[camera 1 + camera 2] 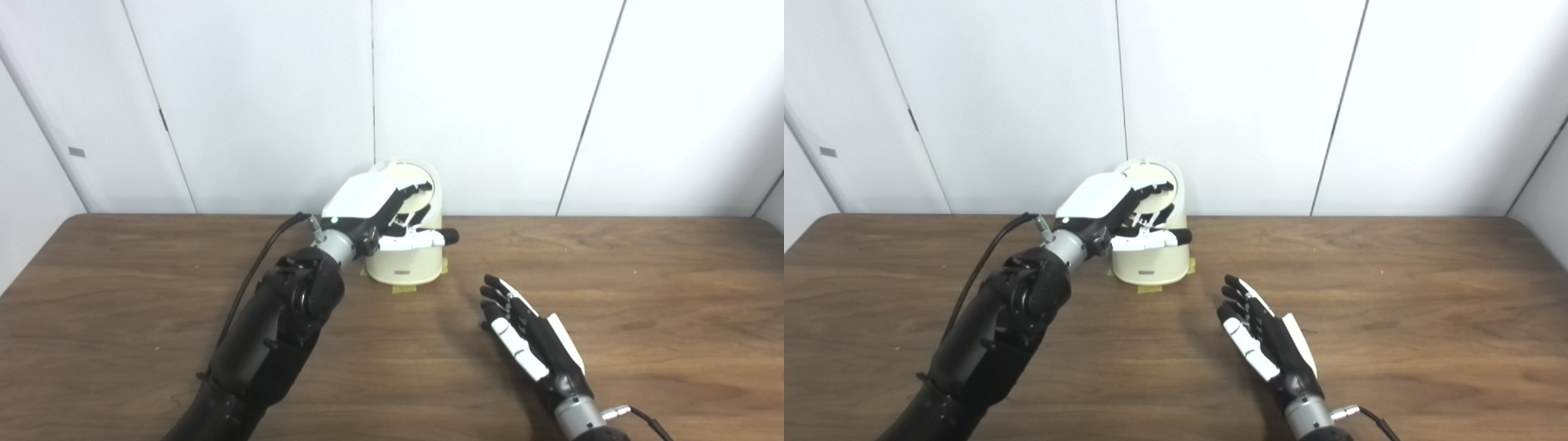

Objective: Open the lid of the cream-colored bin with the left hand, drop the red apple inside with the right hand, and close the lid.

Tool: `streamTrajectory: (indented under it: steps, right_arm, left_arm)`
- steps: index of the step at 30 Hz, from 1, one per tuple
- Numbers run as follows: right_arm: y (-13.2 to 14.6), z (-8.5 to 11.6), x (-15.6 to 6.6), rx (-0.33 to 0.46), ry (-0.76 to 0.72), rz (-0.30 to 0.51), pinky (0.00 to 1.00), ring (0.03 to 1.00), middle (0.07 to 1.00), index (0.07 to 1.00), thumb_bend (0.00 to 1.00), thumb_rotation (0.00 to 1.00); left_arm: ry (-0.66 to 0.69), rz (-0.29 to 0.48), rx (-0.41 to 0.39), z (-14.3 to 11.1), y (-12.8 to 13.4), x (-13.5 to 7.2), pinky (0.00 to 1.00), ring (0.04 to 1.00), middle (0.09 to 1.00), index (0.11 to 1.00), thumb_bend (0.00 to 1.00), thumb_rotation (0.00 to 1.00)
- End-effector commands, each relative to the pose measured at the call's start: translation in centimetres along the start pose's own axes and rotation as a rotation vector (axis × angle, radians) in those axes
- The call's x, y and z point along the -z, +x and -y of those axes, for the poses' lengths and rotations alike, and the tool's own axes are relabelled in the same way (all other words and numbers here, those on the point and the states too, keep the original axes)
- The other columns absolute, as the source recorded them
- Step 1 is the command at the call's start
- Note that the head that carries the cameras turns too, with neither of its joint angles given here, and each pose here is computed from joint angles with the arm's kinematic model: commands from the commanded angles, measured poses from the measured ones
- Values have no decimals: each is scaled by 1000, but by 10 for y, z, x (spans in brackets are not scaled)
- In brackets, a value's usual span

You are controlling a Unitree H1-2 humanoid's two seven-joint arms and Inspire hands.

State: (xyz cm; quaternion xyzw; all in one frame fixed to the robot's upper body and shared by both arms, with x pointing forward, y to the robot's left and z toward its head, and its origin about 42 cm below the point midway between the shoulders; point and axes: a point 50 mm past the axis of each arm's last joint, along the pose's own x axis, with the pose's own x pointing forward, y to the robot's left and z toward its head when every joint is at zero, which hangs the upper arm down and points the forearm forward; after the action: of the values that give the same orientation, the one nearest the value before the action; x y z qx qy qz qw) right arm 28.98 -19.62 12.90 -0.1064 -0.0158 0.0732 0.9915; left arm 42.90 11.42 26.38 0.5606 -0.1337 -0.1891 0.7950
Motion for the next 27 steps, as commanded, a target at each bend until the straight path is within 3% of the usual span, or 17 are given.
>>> streamTrajectory:
  steps: [1, 19, 27]
  right_arm:
    - [9, 0, -21, 7, -8, 73, 753, 870, 898, 910, 335, 785]
    - [7, 0, -24, 2, -8, 54, 750, 868, 900, 911, 366, 784]
    - [7, -1, -27, -8, -8, 34, 757, 868, 899, 911, 374, 785]
  left_arm:
    - [-16, 15, 50, 6, 5, -2, 1000, 873, 881, 887, 834, 914]
    - [24, -6, 92, 39, 7, 15, 1000, 818, 842, 843, 794, 879]
    - [240, -13, 139, 55, 7, 25, 1000, 795, 807, 810, 837, 875]
